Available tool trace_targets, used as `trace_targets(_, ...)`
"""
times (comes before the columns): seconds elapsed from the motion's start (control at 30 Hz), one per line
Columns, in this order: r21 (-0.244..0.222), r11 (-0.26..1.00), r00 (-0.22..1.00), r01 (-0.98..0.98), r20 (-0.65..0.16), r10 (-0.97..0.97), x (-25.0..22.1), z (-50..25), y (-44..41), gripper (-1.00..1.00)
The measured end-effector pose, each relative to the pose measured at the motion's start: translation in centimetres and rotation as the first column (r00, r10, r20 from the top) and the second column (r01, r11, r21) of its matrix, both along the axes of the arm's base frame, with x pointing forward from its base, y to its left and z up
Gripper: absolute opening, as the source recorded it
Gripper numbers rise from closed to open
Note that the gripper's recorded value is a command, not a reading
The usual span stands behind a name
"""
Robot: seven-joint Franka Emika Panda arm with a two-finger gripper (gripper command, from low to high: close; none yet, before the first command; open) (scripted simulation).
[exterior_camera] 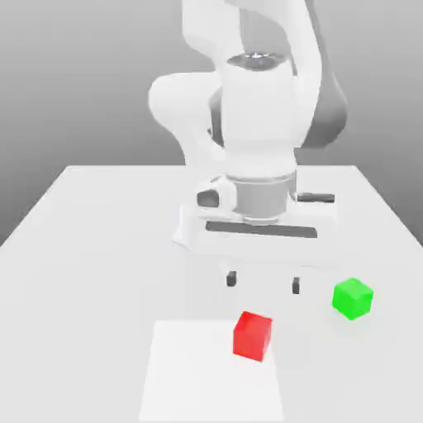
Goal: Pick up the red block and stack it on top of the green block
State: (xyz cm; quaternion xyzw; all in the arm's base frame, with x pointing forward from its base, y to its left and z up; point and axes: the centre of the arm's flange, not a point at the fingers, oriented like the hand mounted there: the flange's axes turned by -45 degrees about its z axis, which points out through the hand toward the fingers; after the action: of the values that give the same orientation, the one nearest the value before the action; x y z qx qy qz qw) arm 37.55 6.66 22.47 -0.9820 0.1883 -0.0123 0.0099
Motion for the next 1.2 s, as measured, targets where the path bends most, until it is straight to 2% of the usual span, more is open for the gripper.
trace_targets(0.27,-0.015,1.0,1.0,0.013,-0.025,-0.013,-0.8,-6.9,0.0,0.0)
trace_targets(0.3,-0.015,1.0,1.0,0.014,-0.026,-0.014,-0.9,-7.7,0.0,-1.0)
trace_targets(0.53,-0.015,1.0,1.0,0.014,-0.025,-0.014,-1.0,-7.8,0.0,-1.0)
trace_targets(0.83,-0.014,1.0,1.0,-0.002,-0.026,0.001,-1.0,-1.8,0.2,-1.0)
trace_targets(0.93,-0.005,0.968,0.968,-0.25,-0.03,0.25,-3.0,-0.7,6.6,-1.0)
trace_targets(1.03,-0.001,0.885,0.884,-0.466,-0.029,0.466,-5.4,0.3,11.3,-1.0)
trace_targets(1.2,-0.011,0.628,0.628,-0.778,-0.027,0.778,-11.2,1.9,18.7,-1.0)
